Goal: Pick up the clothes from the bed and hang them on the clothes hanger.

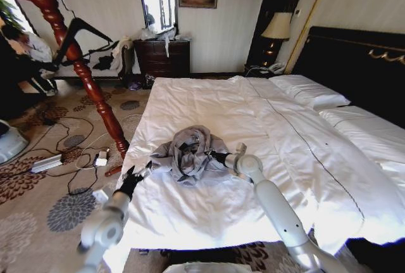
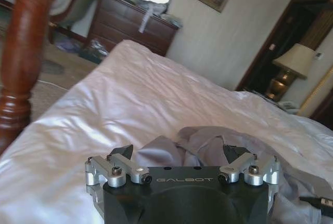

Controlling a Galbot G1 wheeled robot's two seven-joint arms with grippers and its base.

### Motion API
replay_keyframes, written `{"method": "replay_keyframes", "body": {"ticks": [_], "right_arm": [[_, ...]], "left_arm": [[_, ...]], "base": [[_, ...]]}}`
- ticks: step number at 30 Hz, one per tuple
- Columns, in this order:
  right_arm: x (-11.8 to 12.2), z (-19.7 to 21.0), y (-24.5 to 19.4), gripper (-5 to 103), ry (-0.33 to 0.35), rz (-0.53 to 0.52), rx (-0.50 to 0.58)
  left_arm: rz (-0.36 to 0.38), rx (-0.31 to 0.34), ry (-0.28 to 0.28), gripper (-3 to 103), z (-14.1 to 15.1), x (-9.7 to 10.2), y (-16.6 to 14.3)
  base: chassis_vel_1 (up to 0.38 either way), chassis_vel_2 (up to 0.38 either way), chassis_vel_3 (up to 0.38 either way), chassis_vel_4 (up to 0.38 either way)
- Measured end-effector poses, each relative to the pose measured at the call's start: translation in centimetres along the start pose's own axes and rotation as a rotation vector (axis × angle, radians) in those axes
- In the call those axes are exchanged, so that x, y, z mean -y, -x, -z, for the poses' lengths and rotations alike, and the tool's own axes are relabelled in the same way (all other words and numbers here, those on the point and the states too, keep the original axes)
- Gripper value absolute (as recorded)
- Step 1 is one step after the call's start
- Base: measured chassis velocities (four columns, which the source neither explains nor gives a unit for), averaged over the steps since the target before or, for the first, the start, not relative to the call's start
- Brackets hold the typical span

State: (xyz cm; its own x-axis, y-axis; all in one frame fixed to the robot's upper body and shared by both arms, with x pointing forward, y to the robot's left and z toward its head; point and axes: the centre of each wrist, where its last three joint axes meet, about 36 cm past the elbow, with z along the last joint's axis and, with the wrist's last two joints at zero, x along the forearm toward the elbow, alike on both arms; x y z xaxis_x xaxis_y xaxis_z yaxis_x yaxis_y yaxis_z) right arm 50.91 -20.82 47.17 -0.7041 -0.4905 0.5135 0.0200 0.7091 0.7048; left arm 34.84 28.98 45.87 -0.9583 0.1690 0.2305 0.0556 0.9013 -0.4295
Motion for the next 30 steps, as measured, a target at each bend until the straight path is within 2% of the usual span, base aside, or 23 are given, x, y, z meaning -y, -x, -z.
{"method": "replay_keyframes", "body": {"ticks": [2,4,8,9,12,13,15,17,19,21,24,30], "right_arm": [[0.3,0.2,-0.3,0,0.001,-0.008,0.005],[0.5,0.3,-0.5,0,0.000,-0.011,0.009],[1.1,0.5,-1.2,0,0.000,-0.036,0.026],[1.1,0.5,-1.2,0,0.000,-0.036,0.026],[1.9,0.4,-1.6,0,0.012,-0.050,0.038],[2.2,0.4,-1.8,0,0.014,-0.058,0.040],[2.4,0.4,-2.0,0,0.014,-0.062,0.040],[3.2,0.3,-2.6,0,0.009,-0.083,0.042],[3.9,0.5,-3.2,0,0.002,-0.102,0.047],[4.0,0.6,-3.4,0,0.000,-0.107,0.049],[4.7,1.2,-4.5,0,-0.011,-0.125,0.056],[4.9,1.5,-4.9,0,-0.017,-0.133,0.060]], "left_arm": [[-0.038,-0.004,-0.020,96,1.4,0.1,2.6],[-0.059,-0.003,-0.032,96,2.3,0.3,3.7],[-0.157,-0.034,-0.134,96,5.3,2.8,9.5],[-0.157,-0.034,-0.134,96,5.3,2.8,9.5],[-0.188,-0.076,-0.198,96,5.8,4.4,13.1],[-0.189,-0.098,-0.231,99,5.8,4.8,14.7],[-0.188,-0.110,-0.248,99,5.7,4.9,15.3],[-0.181,-0.146,-0.311,93,5.5,5.0,17.3],[-0.168,-0.165,-0.360,98,5.1,4.6,18.7],[-0.164,-0.166,-0.372,96,5.0,4.4,19.0],[-0.134,-0.181,-0.433,96,4.2,3.2,20.3],[-0.116,-0.206,-0.444,96,3.2,2.6,21.5]], "base": [[0.000,0.000,0.000,0.000],[0.000,0.000,0.000,0.000],[0.000,0.000,0.000,0.000],[0.000,0.000,0.000,0.000],[0.000,0.000,0.000,0.000],[0.000,0.000,0.000,0.000],[0.000,0.000,0.000,0.000],[0.000,0.000,0.000,0.000],[0.000,0.000,0.000,0.000],[0.000,0.000,0.000,0.000],[0.000,0.000,0.000,0.000],[0.000,0.000,0.000,0.000]]}}
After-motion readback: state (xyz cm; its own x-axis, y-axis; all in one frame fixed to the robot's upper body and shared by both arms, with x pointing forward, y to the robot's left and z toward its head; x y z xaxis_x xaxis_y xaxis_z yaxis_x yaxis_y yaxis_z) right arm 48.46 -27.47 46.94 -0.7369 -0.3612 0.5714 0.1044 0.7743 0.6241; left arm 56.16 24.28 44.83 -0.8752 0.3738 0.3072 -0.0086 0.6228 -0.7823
